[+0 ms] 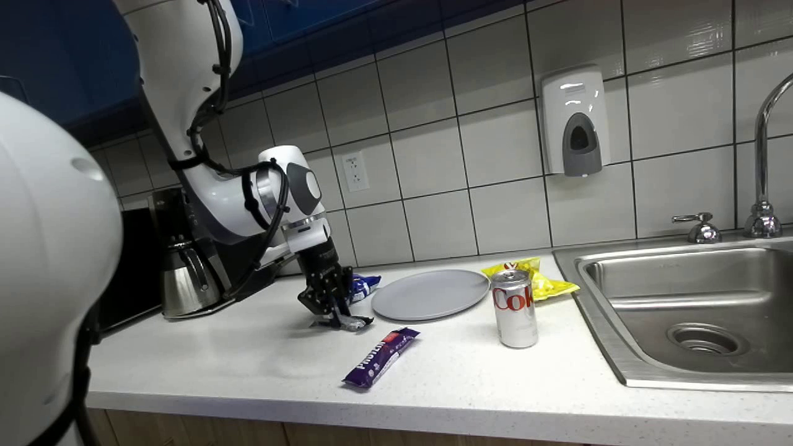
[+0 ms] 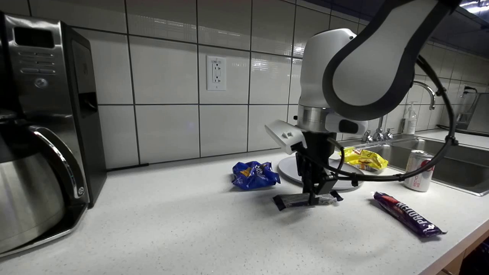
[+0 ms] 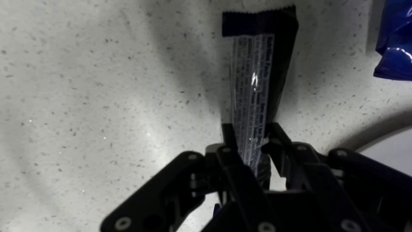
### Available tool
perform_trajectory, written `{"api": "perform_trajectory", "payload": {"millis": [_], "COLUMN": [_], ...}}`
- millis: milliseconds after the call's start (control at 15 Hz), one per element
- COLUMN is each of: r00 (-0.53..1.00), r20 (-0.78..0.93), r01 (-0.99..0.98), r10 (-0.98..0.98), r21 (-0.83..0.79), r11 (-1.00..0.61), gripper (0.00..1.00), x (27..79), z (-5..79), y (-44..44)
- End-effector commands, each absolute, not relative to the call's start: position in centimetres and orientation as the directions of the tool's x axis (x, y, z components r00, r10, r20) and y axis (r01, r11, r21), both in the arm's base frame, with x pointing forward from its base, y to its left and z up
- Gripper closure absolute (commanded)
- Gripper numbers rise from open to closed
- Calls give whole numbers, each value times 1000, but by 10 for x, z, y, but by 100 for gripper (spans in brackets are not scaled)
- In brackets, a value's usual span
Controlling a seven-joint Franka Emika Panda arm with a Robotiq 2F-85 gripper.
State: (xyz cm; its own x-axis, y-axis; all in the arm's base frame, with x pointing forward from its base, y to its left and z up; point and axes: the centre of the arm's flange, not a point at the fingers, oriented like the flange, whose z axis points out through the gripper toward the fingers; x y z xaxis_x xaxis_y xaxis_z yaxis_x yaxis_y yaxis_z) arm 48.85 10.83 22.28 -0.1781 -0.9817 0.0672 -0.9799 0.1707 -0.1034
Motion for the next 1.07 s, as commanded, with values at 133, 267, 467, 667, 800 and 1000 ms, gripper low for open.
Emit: {"api": "perform_trajectory", "payload": {"millis": [133,267,467,667,800,1000], "r00": [-168,-167,-173,-194,-213,-232], "r20": [59,55,53,40,38,42], "r01": [-981,-982,-982,-978,-973,-968], "r10": [-984,-984,-984,-980,-976,-972], "r21": [-103,-100,-91,-90,-98,-108], "r11": [162,161,167,190,209,226], "gripper": [92,92,92,92,92,92], "x": [492,494,498,505,512,524], "z": [240,246,257,267,274,280], "y": [111,112,111,104,96,80]}}
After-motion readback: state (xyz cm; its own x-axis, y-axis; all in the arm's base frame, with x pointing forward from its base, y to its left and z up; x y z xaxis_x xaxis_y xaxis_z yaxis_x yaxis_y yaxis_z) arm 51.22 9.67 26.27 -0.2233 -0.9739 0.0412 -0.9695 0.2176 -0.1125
